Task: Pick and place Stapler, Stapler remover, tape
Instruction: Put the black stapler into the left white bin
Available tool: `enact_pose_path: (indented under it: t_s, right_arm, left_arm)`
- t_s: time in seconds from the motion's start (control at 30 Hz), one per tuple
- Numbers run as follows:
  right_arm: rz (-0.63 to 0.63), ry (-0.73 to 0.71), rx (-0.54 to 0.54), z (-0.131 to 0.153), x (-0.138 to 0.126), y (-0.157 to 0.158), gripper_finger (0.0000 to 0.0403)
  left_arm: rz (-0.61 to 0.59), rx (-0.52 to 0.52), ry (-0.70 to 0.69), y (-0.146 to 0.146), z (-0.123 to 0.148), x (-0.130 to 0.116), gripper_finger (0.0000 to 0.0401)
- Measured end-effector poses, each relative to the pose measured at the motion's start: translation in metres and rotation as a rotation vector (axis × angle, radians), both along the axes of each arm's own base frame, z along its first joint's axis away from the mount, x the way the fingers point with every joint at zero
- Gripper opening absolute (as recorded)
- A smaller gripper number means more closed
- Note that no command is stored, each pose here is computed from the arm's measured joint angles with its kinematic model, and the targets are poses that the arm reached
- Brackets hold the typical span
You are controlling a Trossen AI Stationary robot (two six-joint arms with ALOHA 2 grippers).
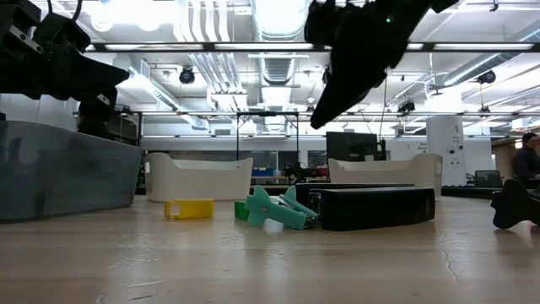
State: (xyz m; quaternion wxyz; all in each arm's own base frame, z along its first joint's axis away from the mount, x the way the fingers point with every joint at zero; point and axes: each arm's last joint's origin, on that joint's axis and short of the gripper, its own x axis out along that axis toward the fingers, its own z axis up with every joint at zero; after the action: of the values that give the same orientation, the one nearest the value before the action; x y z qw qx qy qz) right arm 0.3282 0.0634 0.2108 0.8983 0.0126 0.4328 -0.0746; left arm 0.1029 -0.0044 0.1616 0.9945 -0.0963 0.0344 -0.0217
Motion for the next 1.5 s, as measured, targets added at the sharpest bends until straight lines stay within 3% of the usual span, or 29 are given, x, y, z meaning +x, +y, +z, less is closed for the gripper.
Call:
enact_pose_path:
  t_s: [0.4, 0.67, 0.97, 1.5]
  right_arm:
    - [0.102, -0.037, 0.064, -0.032, 0.001, 0.033, 0.0194]
    - [0.142, 0.048, 0.031, -0.066, 0.006, 0.043, 0.0194]
    - [0.131, 0.055, 0.037, -0.071, 0.008, 0.043, 0.019]
    - [0.143, 0.063, 0.062, -0.071, 0.007, 0.044, 0.01]
  left_arm:
    - [0.0, 0.0, 0.002, 0.0, 0.0, 0.0, 0.0012]
    - [0.0, 0.0, 0.004, 0.0, 0.0, 0.0, 0.0012]
    - [-0.001, 0.0, 0.004, 0.0, 0.0, 0.0, 0.0012]
    - [0.0, 0.0, 0.004, 0.0, 0.0, 0.0, 0.0012]
